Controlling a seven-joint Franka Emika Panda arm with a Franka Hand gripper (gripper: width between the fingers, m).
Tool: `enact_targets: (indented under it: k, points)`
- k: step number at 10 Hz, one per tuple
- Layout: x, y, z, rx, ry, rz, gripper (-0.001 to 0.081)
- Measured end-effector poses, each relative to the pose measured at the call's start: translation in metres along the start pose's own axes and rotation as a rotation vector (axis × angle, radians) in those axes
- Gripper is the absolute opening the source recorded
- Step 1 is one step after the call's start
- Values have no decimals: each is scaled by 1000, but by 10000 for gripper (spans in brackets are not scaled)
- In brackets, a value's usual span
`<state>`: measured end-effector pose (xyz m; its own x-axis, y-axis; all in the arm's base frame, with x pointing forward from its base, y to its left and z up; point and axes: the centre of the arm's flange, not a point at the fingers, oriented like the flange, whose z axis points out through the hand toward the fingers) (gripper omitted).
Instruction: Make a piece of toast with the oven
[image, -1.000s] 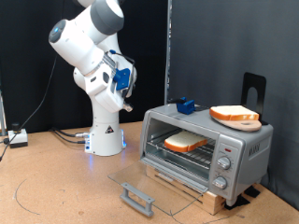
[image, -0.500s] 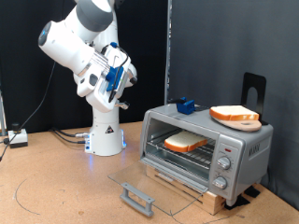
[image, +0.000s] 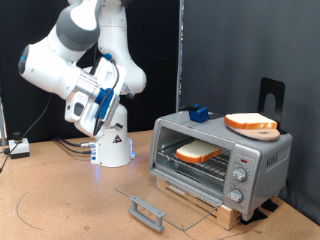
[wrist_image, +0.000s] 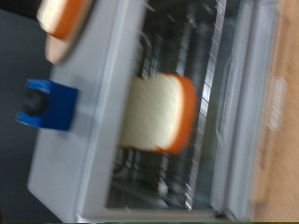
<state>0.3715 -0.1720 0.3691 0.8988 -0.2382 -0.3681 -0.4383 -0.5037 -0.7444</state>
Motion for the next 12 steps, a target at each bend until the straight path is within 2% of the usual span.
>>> enact_targets:
  k: [1, 2, 4, 6, 8, 11, 12]
  points:
    - [10, 7, -2, -38, -13, 32, 804]
    - [10, 6, -1, -25, -10, 22, 804]
    - [8, 6, 1, 16, -47, -10, 804]
    - [18, 17, -3, 35, -89, 31, 804]
    - [37, 35, -8, 37, -120, 91, 804]
    - [66, 63, -14, -62, -125, 89, 804]
    - [66, 62, -13, -51, -127, 91, 804]
